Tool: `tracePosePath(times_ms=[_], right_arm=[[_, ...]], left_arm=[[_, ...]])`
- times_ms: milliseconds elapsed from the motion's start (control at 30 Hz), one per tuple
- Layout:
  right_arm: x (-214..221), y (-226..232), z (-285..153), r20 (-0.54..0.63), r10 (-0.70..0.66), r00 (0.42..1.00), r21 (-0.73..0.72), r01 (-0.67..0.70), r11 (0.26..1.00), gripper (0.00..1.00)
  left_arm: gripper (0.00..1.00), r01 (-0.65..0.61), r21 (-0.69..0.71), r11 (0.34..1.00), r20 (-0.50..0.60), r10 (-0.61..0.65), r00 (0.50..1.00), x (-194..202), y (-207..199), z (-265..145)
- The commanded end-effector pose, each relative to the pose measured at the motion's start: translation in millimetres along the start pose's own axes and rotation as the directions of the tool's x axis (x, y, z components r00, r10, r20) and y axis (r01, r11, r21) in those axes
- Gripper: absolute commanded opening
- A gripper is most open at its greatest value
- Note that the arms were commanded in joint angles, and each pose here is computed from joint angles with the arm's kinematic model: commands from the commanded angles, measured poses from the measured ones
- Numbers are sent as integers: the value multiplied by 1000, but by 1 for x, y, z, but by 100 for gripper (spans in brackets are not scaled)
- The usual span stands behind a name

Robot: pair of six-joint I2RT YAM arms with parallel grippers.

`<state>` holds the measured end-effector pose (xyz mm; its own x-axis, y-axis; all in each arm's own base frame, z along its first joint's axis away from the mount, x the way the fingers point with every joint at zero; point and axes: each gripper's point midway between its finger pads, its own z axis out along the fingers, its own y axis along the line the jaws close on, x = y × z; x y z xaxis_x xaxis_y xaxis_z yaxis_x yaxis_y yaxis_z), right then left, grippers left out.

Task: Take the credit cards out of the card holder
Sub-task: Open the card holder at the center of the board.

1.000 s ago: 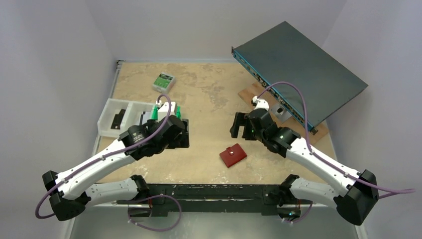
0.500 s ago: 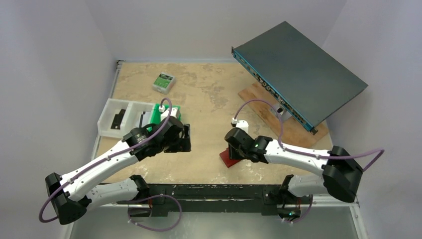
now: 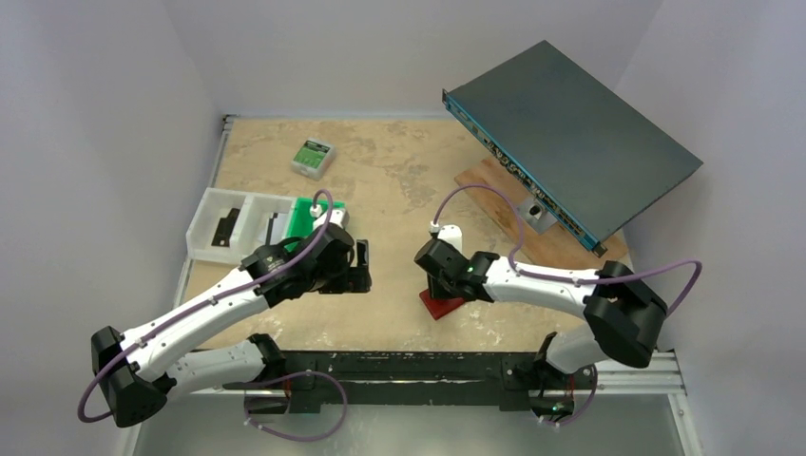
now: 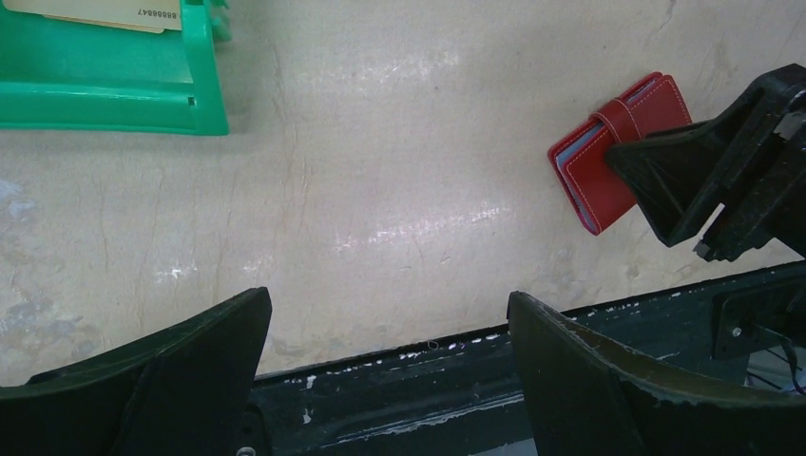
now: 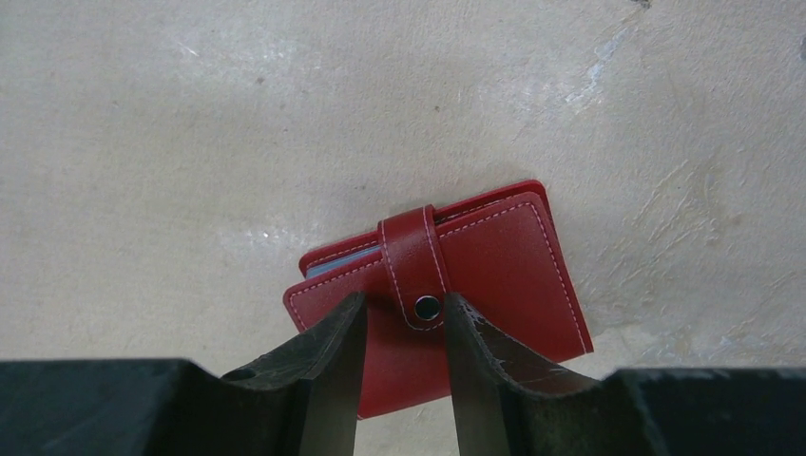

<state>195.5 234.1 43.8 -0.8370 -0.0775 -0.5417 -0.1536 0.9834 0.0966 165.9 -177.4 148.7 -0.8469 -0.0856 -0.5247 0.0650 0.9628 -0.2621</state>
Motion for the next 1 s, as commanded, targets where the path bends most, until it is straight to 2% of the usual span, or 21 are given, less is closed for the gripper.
tracePosePath(times_ms=[0,167,300,433,500,533,767,867,967], right_arm=[[-12,2,3,34,-20,999,26,19,999,34],[-5,-1,10,10,-29,1000,48,28,998,32],[2,0,14,-22,-11,1000,49,12,999,12],[5,8,11,-56,-7,998,16,8,1000,12],[0,17,7,-56,-1,998,-14,1,1000,12],[-1,22,5,-62,44,997,-26,-46,999,0],[-21,62,-14,-74,229,971,-171,-238,956,0],[-22,74,-16,-95,273,957,-222,-288,932,0],[-20,83,-16,-121,291,949,-258,-313,914,0]], left_arm=[[96,26,23,999,-1,-26,1000,0,-5,4],[95,35,24,999,-22,-34,999,6,-5,8],[93,53,52,997,-47,-51,998,13,-10,14],[86,69,80,994,-81,-62,995,22,-15,21],[79,70,99,993,-97,-61,993,25,-20,25],[75,71,108,992,-104,-60,993,27,-22,26],[54,63,185,981,-130,-39,991,29,-38,28],[48,59,221,974,-142,-27,989,30,-47,30],[46,47,244,969,-154,-9,988,31,-54,37]])
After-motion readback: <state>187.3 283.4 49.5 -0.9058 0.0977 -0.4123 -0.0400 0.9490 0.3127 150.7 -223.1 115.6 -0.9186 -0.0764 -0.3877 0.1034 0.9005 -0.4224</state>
